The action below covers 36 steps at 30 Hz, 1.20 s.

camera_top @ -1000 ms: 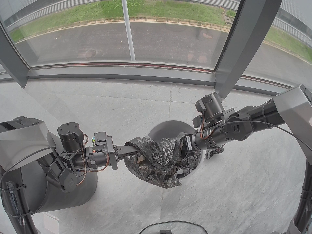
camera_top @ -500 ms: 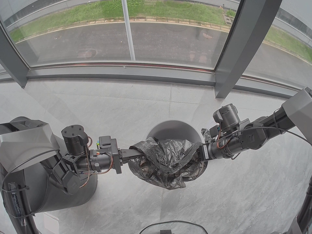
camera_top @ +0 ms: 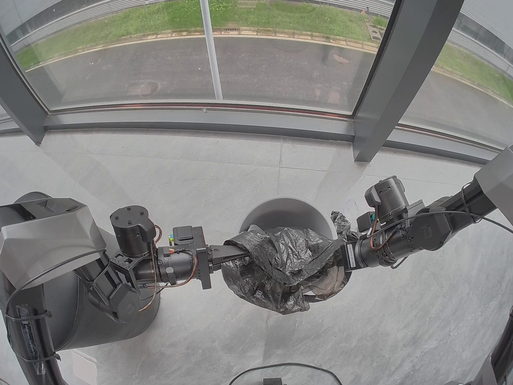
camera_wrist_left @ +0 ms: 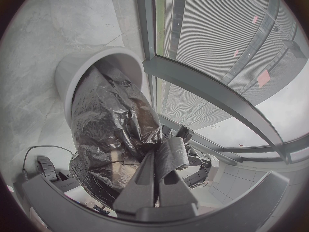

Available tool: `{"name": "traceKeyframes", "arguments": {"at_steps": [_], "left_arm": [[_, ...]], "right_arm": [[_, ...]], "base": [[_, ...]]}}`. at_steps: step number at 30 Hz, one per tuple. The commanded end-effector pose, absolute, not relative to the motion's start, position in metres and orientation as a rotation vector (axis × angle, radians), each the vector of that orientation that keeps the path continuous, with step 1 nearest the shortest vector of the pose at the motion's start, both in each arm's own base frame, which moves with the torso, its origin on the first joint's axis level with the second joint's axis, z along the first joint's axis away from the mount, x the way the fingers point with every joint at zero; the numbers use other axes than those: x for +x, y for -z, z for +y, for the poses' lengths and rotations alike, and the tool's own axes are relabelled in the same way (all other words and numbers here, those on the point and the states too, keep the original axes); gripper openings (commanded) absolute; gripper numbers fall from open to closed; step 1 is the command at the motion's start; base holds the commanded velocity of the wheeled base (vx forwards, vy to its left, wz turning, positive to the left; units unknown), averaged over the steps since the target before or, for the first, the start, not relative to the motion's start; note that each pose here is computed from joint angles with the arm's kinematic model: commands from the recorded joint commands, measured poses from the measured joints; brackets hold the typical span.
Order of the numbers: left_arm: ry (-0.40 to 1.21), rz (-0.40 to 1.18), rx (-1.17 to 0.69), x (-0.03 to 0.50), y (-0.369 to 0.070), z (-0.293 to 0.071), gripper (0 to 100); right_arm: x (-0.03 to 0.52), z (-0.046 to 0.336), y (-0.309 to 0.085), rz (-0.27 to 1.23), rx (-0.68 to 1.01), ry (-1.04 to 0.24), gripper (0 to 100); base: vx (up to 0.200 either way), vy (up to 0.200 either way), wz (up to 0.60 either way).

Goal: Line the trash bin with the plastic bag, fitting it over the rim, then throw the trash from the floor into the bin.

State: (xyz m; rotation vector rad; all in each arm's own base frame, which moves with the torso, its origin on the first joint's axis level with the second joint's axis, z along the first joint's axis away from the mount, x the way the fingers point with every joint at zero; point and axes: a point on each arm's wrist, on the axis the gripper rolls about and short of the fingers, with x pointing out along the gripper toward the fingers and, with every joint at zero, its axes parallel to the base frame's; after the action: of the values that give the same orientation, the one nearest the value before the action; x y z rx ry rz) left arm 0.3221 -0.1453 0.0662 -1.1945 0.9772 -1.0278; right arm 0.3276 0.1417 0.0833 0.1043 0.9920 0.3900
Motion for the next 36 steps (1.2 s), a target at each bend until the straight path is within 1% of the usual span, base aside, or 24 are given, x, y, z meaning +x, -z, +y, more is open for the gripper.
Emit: {"name": "traceKeyframes", "arguments": {"at_steps": [1,8,27,36], "left_arm": [[1.02,0.994,-1.198,0.315,-0.065,-0.149,0],[1.019,0.998,-1.197,0.306,-0.07,-0.153,0],[0.982,1.078,-1.203,0.301,-0.048,-0.158,0],[0.99,1.083,-1.199,0.291,-0.053,-0.157,0]], "right_arm": [[0.319,0.138,-0.084,1.007,0.109,-0.403,0],[0.304,0.133,-0.088,1.032,0.13,-0.45,0],[0.299,0.131,-0.074,1.086,0.118,-0.436,0],[0.291,0.128,-0.068,1.119,0.109,-0.435,0]], "base": [[0.0,0.0,0.0],[0.0,0.0,0.0],[0.0,0.0,0.0],[0.0,0.0,0.0]]}}
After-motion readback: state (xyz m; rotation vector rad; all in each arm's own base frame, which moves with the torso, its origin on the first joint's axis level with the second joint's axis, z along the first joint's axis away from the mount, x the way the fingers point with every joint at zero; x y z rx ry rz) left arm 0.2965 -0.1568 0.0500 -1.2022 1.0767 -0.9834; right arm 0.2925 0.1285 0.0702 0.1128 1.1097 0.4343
